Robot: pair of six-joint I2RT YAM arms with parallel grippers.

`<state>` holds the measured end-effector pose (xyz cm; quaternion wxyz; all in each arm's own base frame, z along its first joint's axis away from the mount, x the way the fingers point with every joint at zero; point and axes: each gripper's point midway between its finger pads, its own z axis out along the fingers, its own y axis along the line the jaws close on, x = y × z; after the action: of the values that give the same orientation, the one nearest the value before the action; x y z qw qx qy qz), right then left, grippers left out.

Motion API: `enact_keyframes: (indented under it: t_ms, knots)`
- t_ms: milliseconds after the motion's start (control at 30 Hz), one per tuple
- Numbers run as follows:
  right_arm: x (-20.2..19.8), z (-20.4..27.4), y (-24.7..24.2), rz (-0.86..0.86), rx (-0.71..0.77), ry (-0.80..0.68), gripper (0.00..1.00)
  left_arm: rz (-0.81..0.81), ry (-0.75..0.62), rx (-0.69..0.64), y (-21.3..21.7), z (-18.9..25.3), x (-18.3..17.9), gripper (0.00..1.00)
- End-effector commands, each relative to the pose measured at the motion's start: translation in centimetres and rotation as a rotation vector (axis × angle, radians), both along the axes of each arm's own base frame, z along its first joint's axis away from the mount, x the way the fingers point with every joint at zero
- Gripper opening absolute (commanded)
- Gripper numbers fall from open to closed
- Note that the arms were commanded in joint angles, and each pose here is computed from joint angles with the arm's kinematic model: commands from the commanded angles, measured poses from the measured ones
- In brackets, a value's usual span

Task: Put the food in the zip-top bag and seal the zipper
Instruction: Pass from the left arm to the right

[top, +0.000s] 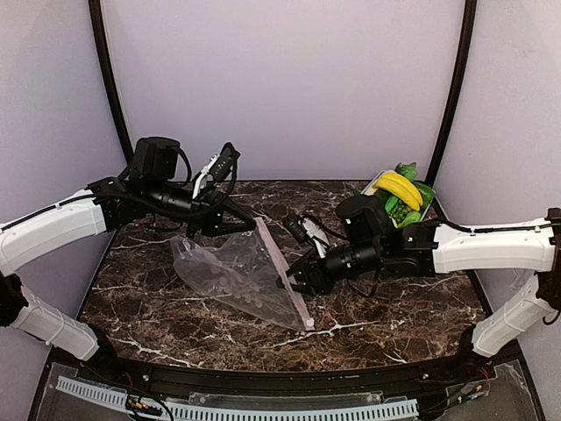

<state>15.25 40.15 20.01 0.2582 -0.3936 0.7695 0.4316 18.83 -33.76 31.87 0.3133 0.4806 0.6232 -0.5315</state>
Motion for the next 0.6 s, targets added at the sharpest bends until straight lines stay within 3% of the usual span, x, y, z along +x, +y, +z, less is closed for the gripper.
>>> enact_keyframes:
  t_ms: [0, 300, 467, 567]
  knots:
    - [0.4, 2.2, 1.2, -0.010, 0.068, -0.050, 0.31, -0.001, -0.018, -0.010, -0.1, 0.8, -0.1, 0.01]
    - [0.6, 3.1, 0.4, -0.042, 0.086, -0.073, 0.21, 0.016, -0.019, 0.002, -0.1, 0.5, 0.3, 0.01]
    - [0.4, 3.4, 0.5, -0.036, 0.103, -0.071, 0.00, 0.020, -0.012, 0.008, -0.2, 0.2, 0.5, 0.01]
    - [0.4, 3.5, 0.4, -0.040, 0.104, -0.073, 0.00, 0.044, -0.021, 0.019, -0.2, 0.0, 0.9, 0.01]
